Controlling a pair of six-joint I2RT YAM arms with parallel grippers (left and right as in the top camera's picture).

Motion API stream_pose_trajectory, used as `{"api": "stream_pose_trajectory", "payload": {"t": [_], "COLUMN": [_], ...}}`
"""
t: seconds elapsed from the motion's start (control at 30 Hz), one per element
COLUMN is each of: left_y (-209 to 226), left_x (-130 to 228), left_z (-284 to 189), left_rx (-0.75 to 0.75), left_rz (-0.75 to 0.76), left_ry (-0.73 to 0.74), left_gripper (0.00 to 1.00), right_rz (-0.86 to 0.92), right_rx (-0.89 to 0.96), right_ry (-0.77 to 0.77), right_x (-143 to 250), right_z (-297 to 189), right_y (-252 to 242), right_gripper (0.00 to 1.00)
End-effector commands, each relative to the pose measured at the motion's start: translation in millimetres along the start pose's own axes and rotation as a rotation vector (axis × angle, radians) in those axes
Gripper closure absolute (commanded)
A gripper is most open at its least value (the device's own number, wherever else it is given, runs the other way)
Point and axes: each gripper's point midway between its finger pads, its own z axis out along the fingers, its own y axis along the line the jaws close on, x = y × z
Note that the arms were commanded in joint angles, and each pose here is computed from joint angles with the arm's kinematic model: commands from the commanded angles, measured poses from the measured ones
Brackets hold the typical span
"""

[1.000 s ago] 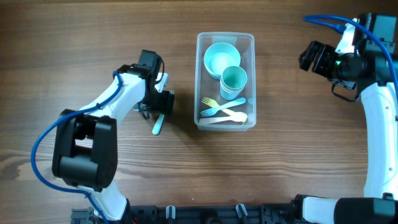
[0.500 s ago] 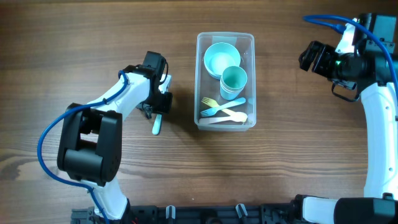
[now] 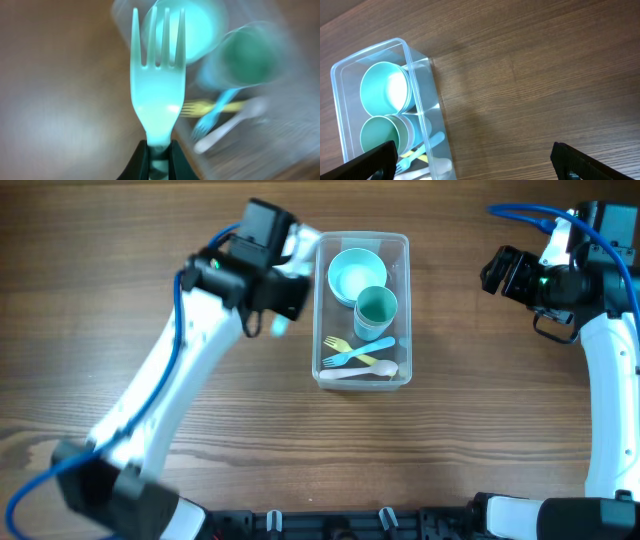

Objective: Pack container

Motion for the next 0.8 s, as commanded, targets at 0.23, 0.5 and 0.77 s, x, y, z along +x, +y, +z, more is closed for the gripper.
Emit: {"api": "stream_pose_trajectory", "payload": {"t": [0.23, 0.5, 0.77], "left_y": [-125, -121, -48], "left_x": [34, 60, -7], "left_z": [85, 99, -37], "left_rx": [0.228, 0.225, -0.198], "left_rz": [0.807, 0.729, 0.147], "left_ry": [0.138, 0.267, -0.051], "left_gripper": [0.96, 0.61, 0.00], "right_rz": [0.019, 0.018, 0.018], "right_rx": [-0.010, -0.011, -0.011], "right_ry": [0.005, 0.001, 0.001], "right_x": [0, -1, -1], "right_z": [3, 3, 3], "right_y": [1, 1, 1], "right_gripper": [0.00, 0.00, 0.00]}}
